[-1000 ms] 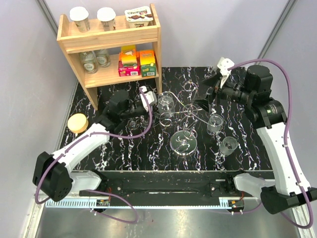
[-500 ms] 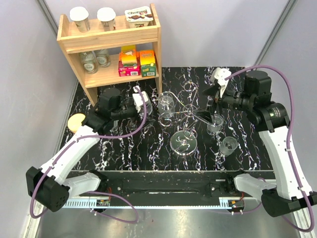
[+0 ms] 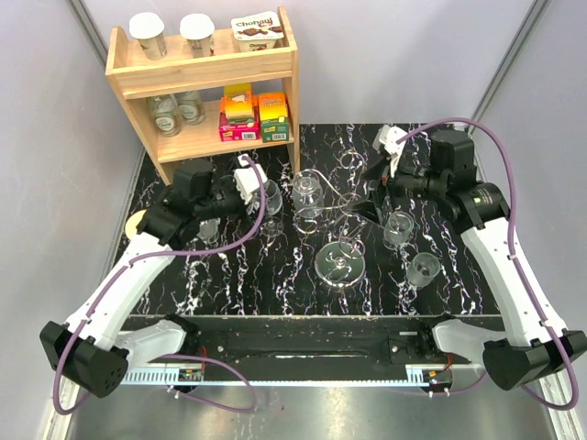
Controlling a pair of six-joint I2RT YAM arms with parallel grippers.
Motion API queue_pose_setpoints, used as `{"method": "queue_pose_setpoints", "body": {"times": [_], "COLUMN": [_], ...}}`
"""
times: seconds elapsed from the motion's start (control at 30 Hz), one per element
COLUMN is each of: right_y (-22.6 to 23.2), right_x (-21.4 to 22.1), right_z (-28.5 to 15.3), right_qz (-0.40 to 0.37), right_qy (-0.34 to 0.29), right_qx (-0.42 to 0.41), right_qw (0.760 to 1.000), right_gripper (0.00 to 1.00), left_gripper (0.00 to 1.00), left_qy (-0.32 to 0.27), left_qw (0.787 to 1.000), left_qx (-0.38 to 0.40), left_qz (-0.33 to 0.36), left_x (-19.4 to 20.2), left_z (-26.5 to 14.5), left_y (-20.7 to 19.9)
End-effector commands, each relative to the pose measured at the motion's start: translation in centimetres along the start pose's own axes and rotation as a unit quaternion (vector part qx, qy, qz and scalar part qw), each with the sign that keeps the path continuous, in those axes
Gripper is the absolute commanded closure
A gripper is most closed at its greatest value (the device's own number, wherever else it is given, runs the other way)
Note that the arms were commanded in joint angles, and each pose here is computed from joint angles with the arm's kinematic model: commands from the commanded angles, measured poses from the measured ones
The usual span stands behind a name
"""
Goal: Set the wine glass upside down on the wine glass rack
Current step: Adjust the wine rack at the center of the board.
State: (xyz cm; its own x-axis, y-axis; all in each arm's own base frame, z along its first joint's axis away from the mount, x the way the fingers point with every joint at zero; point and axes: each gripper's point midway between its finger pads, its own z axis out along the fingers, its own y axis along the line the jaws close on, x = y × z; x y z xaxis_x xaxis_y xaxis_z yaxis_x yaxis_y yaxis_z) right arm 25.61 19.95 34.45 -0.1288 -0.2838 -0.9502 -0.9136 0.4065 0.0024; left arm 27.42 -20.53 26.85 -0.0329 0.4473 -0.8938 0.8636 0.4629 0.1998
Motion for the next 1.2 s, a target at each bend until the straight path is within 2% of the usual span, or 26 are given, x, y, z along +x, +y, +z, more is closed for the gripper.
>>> {"method": "queue_pose_setpoints", "body": {"times": [0.0, 0.2, 0.43, 0.63, 0.77, 0.93, 1.17], "right_y": [-0.1, -0.5, 0.0, 0.3, 0.4, 0.6, 0.6], "right_x": [-0.6, 0.1, 0.3, 0.2, -0.1, -1.1, -2.1], "right_z": [1.6, 2.1, 0.9, 0.2, -0.5, -1.3, -3.3], "right_qz": [-0.024, -0.033, -0.043, -0.051, -0.061, -0.073, -0.086], "right_qy": [-0.010, -0.008, -0.005, -0.004, -0.002, -0.005, 0.005], "right_qx": [-0.002, 0.015, 0.029, 0.038, 0.046, 0.054, 0.087], "right_qw": [1.000, 0.999, 0.999, 0.998, 0.997, 0.996, 0.992], "right_gripper": [0.04, 0.09, 0.05, 0.04, 0.02, 0.01, 0.01], "left_gripper": [0.01, 0.01, 0.01, 0.01, 0.01, 0.01, 0.01], "left_qy": [0.002, 0.016, 0.022, 0.039, 0.060, 0.055, 0.036], "left_qw": [0.998, 0.992, 0.992, 0.985, 0.978, 0.974, 0.977], "left_qx": [-0.064, -0.128, -0.125, -0.160, -0.191, -0.204, -0.193], "left_qz": [0.029, -0.008, -0.026, -0.045, -0.060, -0.083, -0.087], "left_x": [-1.5, 0.4, 1.9, 3.4, 5.8, 8.1, 6.9], "left_z": [-2.0, -3.3, -3.7, -5.8, -7.5, -7.7, -7.8], "left_y": [2.7, 5.7, 5.2, 6.6, 7.8, 8.7, 8.6]}}
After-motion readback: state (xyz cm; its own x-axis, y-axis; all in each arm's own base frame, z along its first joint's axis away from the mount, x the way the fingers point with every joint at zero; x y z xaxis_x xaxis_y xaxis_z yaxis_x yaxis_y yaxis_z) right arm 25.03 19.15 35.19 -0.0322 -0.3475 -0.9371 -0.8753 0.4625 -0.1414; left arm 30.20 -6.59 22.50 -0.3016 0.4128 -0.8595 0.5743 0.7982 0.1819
